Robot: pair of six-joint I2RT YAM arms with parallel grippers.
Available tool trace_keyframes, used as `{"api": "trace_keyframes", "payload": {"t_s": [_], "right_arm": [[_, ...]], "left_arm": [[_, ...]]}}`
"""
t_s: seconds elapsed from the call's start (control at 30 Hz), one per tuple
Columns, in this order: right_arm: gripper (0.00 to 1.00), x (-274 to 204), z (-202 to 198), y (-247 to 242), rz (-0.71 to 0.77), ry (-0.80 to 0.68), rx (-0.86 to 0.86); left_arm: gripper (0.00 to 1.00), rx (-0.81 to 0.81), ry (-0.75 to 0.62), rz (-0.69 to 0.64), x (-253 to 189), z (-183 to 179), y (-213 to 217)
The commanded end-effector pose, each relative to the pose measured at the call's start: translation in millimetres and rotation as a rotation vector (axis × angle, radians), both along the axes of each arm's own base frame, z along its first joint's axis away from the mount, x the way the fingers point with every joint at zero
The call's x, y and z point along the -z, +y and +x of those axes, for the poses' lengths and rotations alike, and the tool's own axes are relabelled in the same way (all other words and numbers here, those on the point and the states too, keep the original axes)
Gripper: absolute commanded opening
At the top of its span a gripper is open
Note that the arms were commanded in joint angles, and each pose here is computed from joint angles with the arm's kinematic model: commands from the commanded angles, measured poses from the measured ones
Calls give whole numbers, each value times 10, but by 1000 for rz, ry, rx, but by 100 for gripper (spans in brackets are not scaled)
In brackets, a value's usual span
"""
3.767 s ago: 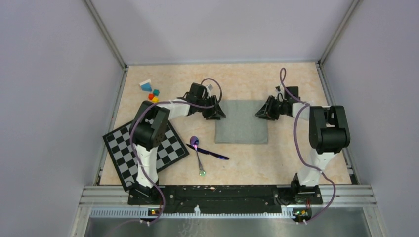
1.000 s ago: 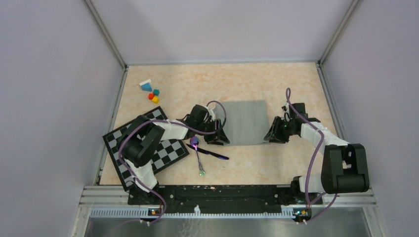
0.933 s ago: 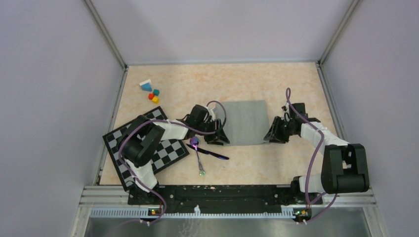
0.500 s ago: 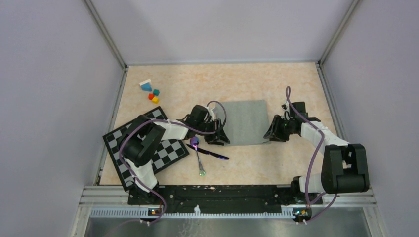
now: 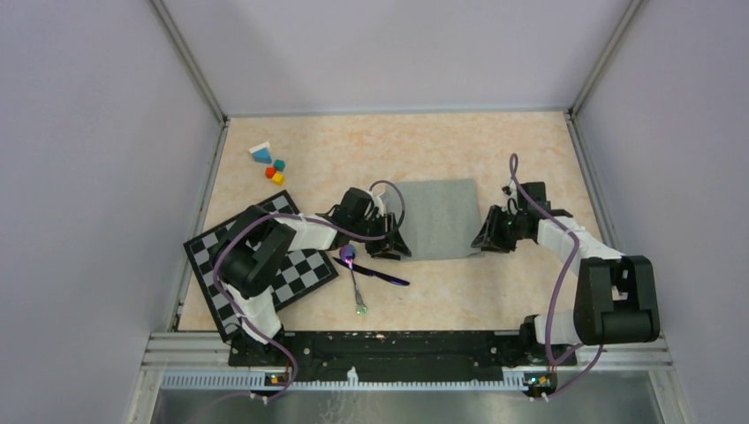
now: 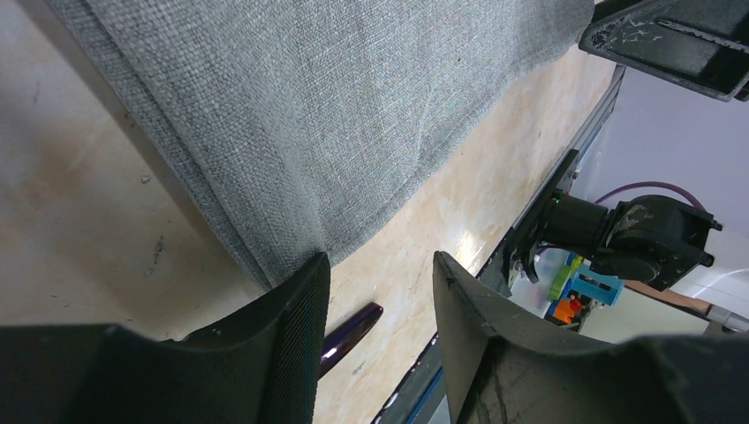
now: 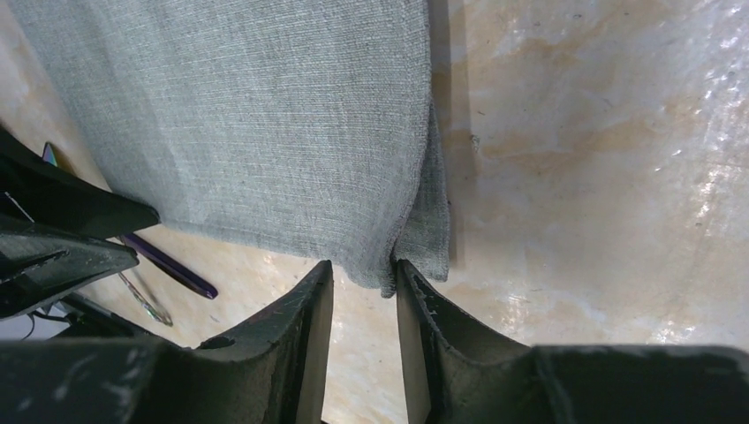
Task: Fold the napkin into a case and place the utensils inside
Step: Pick up the top corner of the square-folded napkin from the center of the board.
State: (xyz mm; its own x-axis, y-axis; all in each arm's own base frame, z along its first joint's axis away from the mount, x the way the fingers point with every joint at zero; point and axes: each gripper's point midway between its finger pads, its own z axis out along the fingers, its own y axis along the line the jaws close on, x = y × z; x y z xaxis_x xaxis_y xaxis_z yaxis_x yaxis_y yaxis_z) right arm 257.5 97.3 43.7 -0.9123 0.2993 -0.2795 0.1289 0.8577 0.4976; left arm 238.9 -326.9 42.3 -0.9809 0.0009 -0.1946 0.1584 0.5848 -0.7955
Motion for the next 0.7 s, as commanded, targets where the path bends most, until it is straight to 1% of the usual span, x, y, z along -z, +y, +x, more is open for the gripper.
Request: {"api": "trace_keyframes", "payload": {"t_s": [0.0,0.13,0.4,0.5,0.67], "right_arm": [[29,-226,100,106,44,-90,-34],[24,-204,84,103,41,-81,-34],[23,-294,93,112,49,-101,-29],[16,-301,89,111,48,-100,-33],[0,-289,76,135,63,-85,-36]], "left_arm": [[53,-4,7,46,198,-43,37],[53,-6,12,45,204,-44,38],[53,-5,4,46,180,-39,34],[53,-5,7,48,195,-41,37],[52,-5,9,48,194,-49,34]]}}
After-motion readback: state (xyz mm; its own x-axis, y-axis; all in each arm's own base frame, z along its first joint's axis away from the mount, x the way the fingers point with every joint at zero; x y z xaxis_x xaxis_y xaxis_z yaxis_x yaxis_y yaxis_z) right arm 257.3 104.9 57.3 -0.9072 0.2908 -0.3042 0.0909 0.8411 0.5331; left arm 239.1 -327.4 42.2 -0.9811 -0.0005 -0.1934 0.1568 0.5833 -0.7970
